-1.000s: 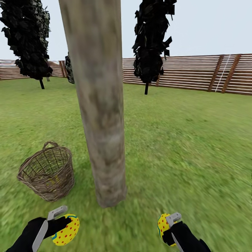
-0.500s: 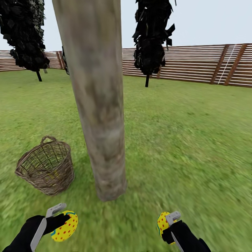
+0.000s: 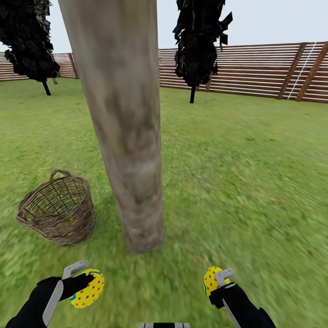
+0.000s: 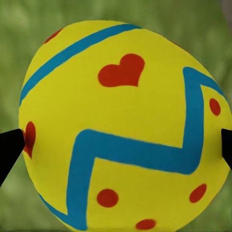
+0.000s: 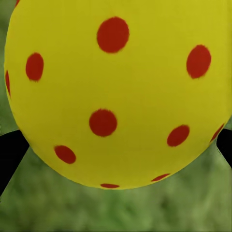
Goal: Take the three Easter eggs out of the wicker basket on the lawn in the garden, then place them on the lawn next to a single tree (choose any tree) so that all three eggs are next to the same tree and none are left in the basket.
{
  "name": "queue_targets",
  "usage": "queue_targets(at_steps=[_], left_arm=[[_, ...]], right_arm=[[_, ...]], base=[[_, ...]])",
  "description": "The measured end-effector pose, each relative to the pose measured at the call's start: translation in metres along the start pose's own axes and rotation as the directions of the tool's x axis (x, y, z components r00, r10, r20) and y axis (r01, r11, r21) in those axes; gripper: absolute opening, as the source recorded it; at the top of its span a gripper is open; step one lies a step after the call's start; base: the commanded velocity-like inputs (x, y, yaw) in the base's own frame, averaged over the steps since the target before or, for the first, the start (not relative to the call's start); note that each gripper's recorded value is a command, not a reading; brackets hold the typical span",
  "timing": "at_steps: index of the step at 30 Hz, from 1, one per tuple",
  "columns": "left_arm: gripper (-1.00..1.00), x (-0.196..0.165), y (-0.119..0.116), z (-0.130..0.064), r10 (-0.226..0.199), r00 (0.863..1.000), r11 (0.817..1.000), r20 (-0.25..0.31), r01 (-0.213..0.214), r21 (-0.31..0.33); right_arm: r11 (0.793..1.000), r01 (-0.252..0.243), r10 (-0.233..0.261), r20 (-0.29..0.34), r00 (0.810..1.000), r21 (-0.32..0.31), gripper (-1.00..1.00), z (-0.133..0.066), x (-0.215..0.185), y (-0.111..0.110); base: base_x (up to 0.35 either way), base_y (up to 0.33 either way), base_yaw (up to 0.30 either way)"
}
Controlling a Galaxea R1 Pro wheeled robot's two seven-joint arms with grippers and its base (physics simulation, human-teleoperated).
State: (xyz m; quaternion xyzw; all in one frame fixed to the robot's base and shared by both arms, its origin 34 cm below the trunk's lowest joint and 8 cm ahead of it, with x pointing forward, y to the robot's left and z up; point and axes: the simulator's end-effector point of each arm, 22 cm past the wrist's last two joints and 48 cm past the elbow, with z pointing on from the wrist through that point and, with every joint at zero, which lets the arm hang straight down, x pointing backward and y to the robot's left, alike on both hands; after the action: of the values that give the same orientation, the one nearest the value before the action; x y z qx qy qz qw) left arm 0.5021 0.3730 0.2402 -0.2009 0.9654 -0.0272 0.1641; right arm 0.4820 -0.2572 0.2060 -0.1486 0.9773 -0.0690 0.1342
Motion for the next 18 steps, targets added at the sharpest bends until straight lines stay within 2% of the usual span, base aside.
queue_targets(at_steps=[5, 7, 9, 11, 17, 18], left_arm=[[-1.00, 0.007, 0.003, 0.007, 0.000, 1.000, 1.000, -0.018, 0.000, -0.008], [-1.00, 0.010, 0.004, 0.009, 0.000, 1.000, 1.000, -0.026, -0.001, -0.011], [-1.00, 0.013, 0.006, 0.012, 0.001, 0.999, 1.000, -0.032, -0.001, -0.014], [-1.00, 0.015, 0.007, 0.014, 0.001, 0.999, 1.000, -0.039, -0.001, -0.017], [-1.00, 0.022, 0.013, 0.021, 0.002, 0.998, 1.000, -0.055, -0.003, -0.029], [-1.00, 0.023, 0.013, 0.022, -0.001, 0.998, 1.000, -0.059, -0.001, -0.029]], right_arm=[[1.000, 0.004, -0.004, -0.018, 1.000, -0.005, -1.00, 0.006, 0.007, 0.003], [1.000, 0.005, -0.005, -0.003, 1.000, -0.004, -1.00, 0.005, 0.000, 0.003], [0.998, 0.063, -0.063, 0.007, 0.998, 0.030, -1.00, 0.006, -0.005, -0.002], [0.996, 0.079, -0.079, -0.002, 0.997, 0.034, -1.00, 0.008, -0.002, -0.002], [0.996, 0.083, -0.082, -0.022, 0.996, 0.025, -1.00, 0.017, 0.007, 0.002], [0.996, 0.081, -0.081, -0.006, 0.997, 0.023, -1.00, 0.018, 0.005, 0.004]], base=[[0.000, 0.000, 0.000], [0.000, 0.000, 0.000], [0.000, 0.000, 0.000], [0.000, 0.000, 0.000], [0.000, 0.000, 0.000], [0.000, 0.000, 0.000]])
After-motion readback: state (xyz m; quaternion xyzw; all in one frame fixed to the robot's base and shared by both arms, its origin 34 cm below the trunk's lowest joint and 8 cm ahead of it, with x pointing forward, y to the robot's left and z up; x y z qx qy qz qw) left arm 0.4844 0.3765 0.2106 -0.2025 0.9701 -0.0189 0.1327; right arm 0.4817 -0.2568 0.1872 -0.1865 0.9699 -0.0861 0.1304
